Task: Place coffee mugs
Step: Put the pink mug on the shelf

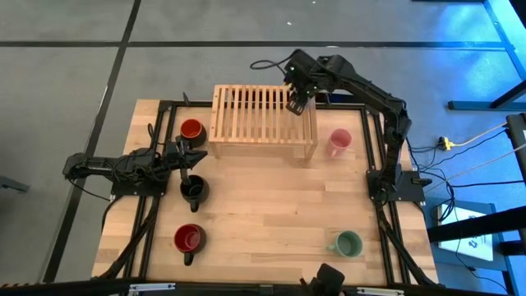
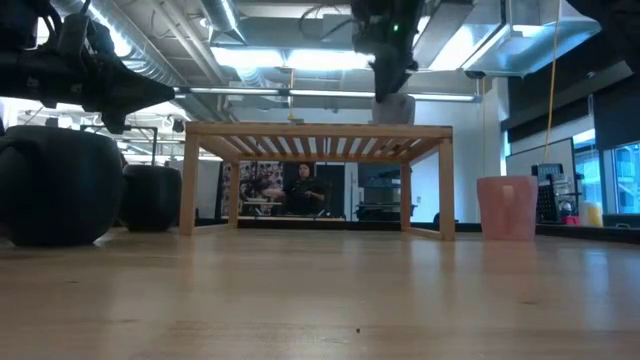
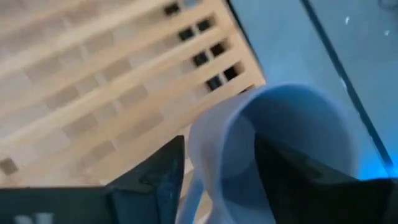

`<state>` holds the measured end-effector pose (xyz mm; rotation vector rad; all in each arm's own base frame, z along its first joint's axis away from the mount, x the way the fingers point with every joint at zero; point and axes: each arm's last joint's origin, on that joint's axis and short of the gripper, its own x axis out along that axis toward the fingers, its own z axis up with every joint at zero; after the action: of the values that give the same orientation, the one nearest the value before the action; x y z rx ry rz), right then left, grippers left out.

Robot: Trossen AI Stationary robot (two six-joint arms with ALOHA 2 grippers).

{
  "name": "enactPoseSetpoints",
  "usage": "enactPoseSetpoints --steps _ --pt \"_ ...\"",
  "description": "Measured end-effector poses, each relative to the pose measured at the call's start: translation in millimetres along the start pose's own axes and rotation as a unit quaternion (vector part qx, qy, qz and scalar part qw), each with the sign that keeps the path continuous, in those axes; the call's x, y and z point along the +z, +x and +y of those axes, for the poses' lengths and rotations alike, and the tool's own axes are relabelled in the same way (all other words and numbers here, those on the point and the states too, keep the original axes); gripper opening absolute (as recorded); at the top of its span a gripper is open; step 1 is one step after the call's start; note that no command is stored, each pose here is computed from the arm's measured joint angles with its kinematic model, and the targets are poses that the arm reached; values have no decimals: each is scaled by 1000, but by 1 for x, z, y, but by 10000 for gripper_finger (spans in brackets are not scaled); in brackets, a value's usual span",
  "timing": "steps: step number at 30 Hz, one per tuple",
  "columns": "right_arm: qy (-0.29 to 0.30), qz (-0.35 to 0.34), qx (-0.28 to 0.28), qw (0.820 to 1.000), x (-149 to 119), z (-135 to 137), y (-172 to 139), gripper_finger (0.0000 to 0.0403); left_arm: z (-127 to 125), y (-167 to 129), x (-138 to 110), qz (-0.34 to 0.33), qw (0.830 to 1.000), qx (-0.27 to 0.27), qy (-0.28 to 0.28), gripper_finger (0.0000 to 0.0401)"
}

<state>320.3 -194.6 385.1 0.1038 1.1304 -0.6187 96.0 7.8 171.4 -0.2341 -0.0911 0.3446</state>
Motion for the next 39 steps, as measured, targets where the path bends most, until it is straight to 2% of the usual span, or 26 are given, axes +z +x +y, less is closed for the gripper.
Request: enactPoseSetpoints --steps 3,7,13,22,27,32,39 --pt "8 -35 -1 999 1 -5 -23 196 0 0 0 0 1000 0 2 7" --pt "22 -53 12 998 -3 -9 -48 197 0 0 0 0 999 0 33 7" --pt "23 -70 63 995 -24 -9 -89 198 0 0 0 0 999 0 35 7" --pt "89 -86 57 991 -54 -16 -130 198 0 0 0 0 999 1 35 7" --pt "133 -57 32 989 -83 -5 -140 198 0 0 0 0 999 1 38 7" --pt "197 -47 2 979 -121 13 -145 198 0 0 0 0 999 1 38 7" --pt "336 -14 -16 942 -180 39 -118 198 1 0 0 -2 999 10 35 7"
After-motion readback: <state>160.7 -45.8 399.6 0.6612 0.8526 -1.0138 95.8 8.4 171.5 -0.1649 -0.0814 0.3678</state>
